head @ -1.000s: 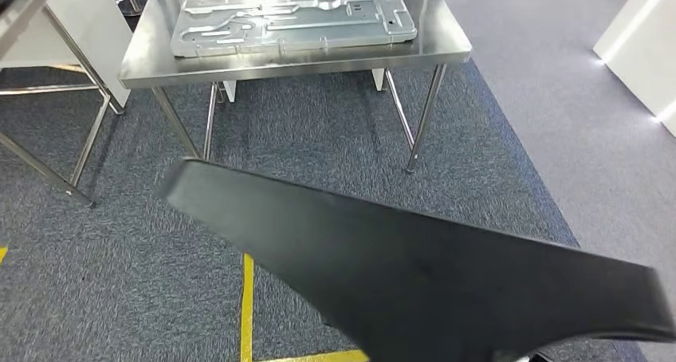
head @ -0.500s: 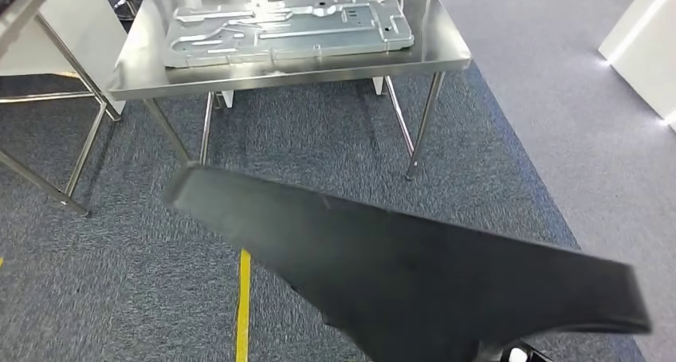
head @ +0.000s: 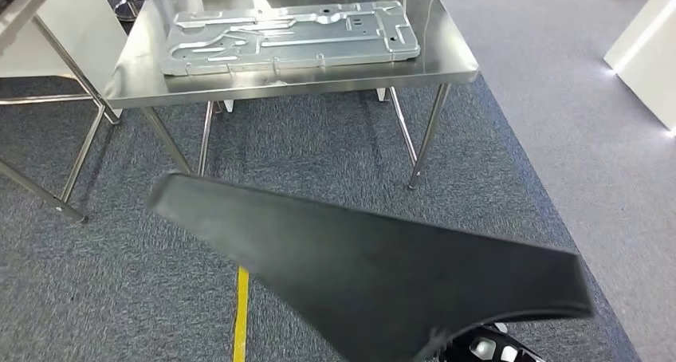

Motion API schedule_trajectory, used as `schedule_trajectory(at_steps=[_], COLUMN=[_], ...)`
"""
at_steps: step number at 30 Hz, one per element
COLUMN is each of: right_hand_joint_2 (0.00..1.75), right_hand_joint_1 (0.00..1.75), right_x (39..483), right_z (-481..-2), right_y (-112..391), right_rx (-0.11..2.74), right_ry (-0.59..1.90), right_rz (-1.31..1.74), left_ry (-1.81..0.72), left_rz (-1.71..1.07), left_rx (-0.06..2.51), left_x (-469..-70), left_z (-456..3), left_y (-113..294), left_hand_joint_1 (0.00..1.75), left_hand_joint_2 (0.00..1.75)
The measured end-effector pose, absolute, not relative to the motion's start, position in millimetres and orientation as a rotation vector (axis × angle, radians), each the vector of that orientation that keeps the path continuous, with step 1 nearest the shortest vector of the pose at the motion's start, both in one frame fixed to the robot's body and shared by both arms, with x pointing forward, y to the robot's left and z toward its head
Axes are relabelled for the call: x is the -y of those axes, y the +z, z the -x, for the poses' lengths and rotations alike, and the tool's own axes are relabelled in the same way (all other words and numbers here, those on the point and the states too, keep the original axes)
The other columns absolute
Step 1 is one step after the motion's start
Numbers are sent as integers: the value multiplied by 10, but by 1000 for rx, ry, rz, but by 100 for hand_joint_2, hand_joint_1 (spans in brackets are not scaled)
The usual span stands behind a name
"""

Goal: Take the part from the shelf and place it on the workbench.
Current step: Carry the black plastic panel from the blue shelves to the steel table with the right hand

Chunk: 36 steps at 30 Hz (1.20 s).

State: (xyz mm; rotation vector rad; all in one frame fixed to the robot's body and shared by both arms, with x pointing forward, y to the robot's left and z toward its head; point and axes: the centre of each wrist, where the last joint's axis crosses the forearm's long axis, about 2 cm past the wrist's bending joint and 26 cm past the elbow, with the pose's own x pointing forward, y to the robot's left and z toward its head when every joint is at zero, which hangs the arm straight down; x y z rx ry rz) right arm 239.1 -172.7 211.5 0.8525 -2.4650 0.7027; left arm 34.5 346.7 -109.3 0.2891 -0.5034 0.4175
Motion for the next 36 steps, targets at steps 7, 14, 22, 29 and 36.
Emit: schedule_trajectory(at_steps=[7, 14, 22, 29, 36], right_hand_joint_2=[175, 175, 175, 175, 175], right_hand_joint_1=[168, 168, 168, 168, 168], right_x=[1721, 1722, 1717, 1718, 1722], right_z=[-2387, -2388, -2373, -2365, -2344], right_y=[2099, 2090, 2073, 2064, 2046], right_rx=[2460, 2460, 2455, 2452, 2448], right_ry=[711, 710, 704, 702, 697], right_rz=[-875, -874, -874, -873, -873], left_ry=[421, 423, 422, 422, 423], left_rz=[-290, -289, -288, -287, -282], left_rx=[502, 503, 501, 498, 502], left_x=[-3442, -3424, -3415, -3412, -3403], left_z=[-359, -361, -349, -334, -347], left_y=[-1094, -1095, -1097, -1099, -1099], left_hand_joint_1=[0, 0, 0, 0, 0], left_hand_joint_2=[175, 175, 175, 175, 175])
